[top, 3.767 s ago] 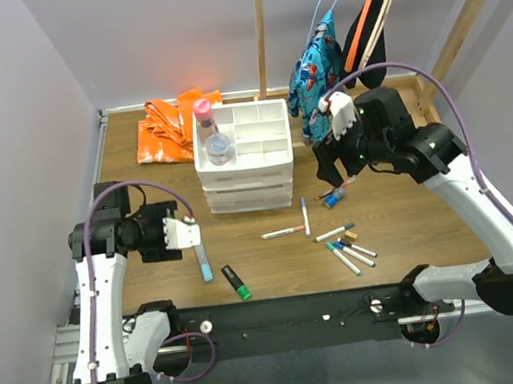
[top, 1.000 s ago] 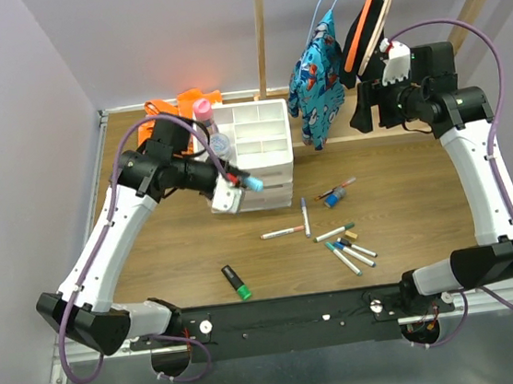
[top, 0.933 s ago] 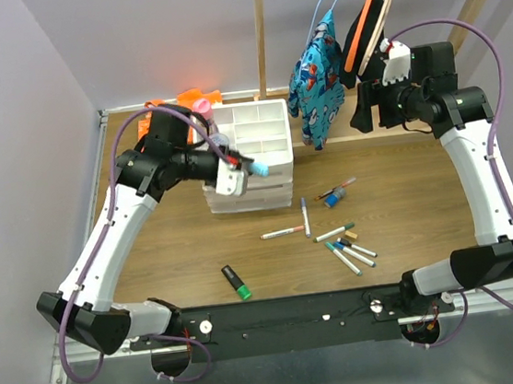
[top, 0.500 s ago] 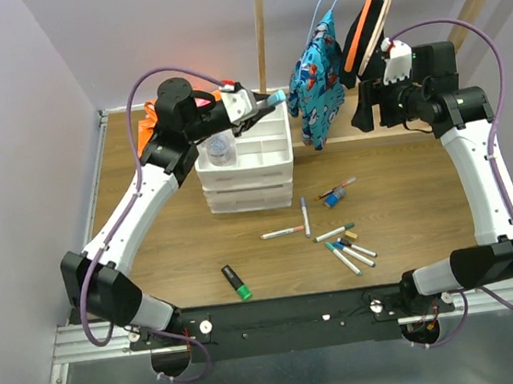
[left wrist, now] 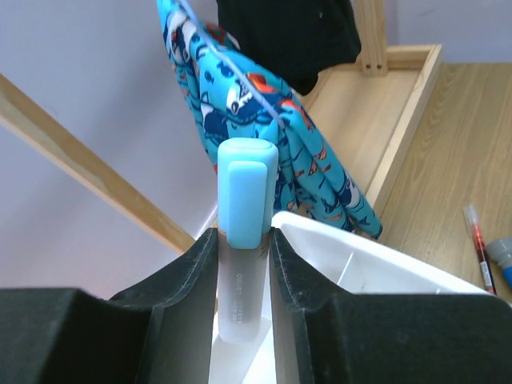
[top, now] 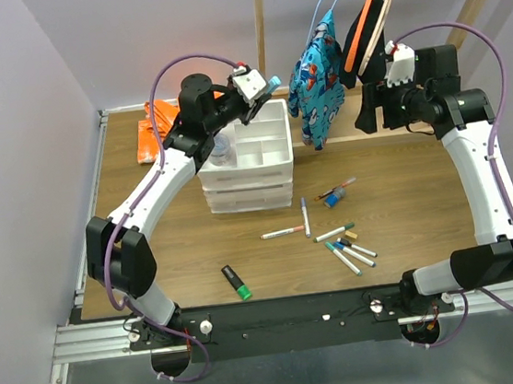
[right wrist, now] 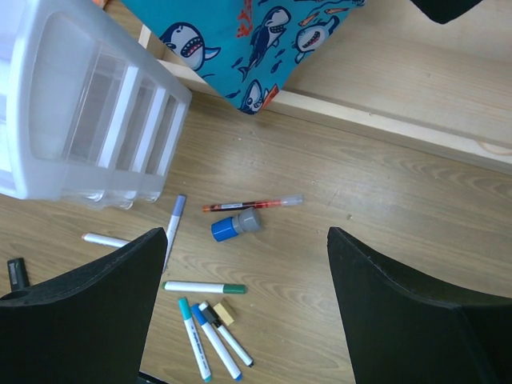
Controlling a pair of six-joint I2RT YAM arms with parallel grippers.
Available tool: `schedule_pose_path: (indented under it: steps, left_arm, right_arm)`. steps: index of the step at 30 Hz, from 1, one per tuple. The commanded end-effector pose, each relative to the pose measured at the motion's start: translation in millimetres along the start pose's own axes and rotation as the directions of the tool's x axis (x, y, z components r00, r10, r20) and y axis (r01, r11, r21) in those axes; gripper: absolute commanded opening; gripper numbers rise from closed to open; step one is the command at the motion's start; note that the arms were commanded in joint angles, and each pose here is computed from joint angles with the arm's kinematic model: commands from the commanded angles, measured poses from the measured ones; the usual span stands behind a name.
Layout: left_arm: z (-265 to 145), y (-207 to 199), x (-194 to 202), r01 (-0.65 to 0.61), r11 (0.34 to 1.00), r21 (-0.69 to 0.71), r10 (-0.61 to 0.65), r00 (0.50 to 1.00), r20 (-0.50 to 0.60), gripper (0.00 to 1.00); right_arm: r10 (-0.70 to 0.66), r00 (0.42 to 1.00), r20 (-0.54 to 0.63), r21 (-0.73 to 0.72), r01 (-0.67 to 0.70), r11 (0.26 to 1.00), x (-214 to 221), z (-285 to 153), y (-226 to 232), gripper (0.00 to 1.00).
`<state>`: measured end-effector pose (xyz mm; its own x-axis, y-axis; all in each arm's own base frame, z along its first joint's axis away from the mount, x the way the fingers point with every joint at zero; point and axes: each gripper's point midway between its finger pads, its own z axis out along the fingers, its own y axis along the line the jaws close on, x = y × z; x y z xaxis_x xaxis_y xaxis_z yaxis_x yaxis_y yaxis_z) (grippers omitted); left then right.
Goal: Sort the stationery into containers
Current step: Place the stationery in the storage box.
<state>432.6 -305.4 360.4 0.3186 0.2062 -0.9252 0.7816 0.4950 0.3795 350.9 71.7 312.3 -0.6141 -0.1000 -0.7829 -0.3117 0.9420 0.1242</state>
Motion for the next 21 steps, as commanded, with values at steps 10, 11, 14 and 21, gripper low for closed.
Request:
schedule_pose_path:
  steps: [10,11,14,21]
  left_arm:
    - [-7,13,31,-0.003,0.995,-0.1,-0.008,0.993,-0.116,0.36]
    - [-8,12,30,-0.002,0.995,-0.103,-0.01,0.993,-0.117,0.38]
    - [-12,13,26,-0.002,0.993,-0.115,-0.011,0.994,-0.112,0.42]
    - [-23,11,-20,-0.012,0.994,-0.112,0.012,1.0,-0.003,0.52]
  right_arm:
    - [0.004,1.0,0.016,0.015,-0.004,1.0,0,-1,-7,0.89]
    - [0.004,1.0,0.014,0.014,-0.004,1.0,0,-1,-7,0.89]
    - [0.005,1.0,0.011,0.009,-0.005,1.0,-1,1,-7,0.89]
    - [0.003,1.0,0.018,0.006,-0.003,1.0,-1,0,-6,0.89]
